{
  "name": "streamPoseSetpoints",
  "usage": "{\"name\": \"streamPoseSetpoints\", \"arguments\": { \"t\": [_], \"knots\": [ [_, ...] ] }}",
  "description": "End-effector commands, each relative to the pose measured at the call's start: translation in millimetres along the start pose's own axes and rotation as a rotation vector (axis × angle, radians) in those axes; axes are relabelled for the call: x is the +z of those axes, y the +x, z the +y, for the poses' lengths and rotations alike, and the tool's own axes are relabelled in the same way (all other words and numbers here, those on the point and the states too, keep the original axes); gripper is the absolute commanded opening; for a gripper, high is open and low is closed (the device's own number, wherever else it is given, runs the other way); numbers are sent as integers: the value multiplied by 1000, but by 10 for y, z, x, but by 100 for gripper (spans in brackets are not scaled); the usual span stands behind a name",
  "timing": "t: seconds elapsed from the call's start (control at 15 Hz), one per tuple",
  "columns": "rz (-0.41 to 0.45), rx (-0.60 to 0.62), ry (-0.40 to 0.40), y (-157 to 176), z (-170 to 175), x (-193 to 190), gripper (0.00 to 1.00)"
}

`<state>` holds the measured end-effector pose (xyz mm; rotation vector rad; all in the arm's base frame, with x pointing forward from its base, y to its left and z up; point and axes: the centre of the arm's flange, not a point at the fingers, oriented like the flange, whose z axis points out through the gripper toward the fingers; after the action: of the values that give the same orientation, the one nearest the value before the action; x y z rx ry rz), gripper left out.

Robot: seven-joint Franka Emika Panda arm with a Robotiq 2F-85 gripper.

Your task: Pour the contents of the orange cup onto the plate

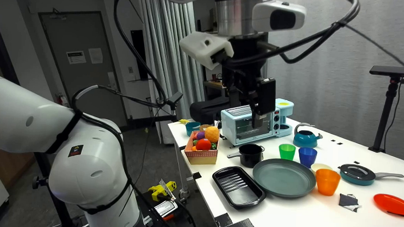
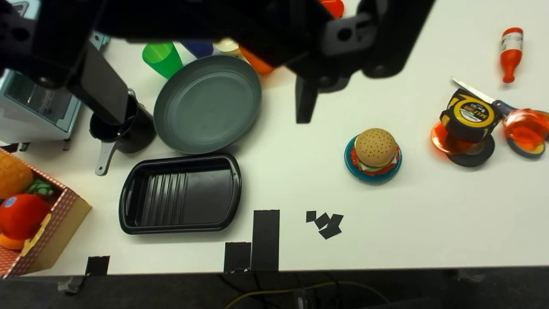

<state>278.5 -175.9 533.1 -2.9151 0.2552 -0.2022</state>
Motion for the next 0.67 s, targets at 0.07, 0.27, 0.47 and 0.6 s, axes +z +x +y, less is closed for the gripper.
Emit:
{"name": "streamPoseSetpoints", "arguments": {
  "t": [0.07,0.27,0.47,0.6],
  "knots": [
    [-13,-12,-30,54,-272,659,100],
    [-26,-35,-72,65,-495,1193,100],
    [-20,-69,-123,203,-777,1739,100],
    [4,-92,-149,363,-988,1956,100]
  ]
}}
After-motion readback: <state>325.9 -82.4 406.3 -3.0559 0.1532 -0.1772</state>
